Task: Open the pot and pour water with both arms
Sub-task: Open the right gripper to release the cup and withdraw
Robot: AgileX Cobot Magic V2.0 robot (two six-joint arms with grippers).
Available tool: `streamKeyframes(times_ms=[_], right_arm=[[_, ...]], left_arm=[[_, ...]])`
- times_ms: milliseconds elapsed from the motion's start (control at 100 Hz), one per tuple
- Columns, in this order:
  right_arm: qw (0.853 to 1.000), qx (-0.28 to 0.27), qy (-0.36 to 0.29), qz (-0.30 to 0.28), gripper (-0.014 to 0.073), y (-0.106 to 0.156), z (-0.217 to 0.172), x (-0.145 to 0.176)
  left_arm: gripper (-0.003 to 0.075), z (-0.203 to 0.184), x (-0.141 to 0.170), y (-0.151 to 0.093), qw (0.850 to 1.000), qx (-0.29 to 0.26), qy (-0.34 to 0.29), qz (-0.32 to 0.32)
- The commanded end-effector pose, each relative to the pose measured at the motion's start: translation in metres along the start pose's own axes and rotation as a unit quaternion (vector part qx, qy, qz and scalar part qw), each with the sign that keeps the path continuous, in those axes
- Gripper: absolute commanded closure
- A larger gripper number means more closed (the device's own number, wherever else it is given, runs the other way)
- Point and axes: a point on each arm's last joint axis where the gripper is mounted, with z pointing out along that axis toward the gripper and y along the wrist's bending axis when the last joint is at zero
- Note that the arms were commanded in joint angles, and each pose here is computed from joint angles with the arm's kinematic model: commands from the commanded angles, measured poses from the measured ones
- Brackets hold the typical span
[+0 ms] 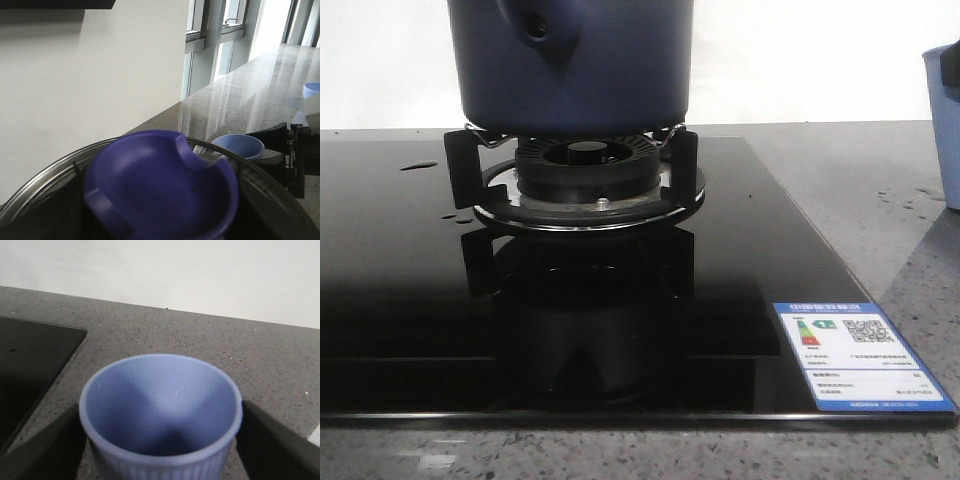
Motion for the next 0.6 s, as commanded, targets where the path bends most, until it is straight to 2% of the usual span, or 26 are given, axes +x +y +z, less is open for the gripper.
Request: streamKeyframes(times_ms=[0,190,320,590], right_arm=[[0.999,0.017,-0.034,0.013,0.0075,-0.004,0.001,-0.013],[0.999,0.015,-0.025,0.023,-0.0024,-0.004,0.000,-0.011],[0.999,0.009,-0.027,0.025,-0.0032,-0.004,-0.006,-0.014],[0.996,0.013,-0.085,0.031,-0.0032,-0.008,-0.031,-0.032]], left_arm=[[0.0430,-0.008,-0.028,-0.011,0.998,0.018,-0.057,0.004],[0.0430,-0.008,-0.028,-0.011,0.998,0.019,-0.057,0.004],[0.0430,-0.008,-0.028,-0.011,0.998,0.019,-0.057,0.004],[0.0430,-0.008,-0.028,-0.011,0.998,0.019,-0.057,0.004]])
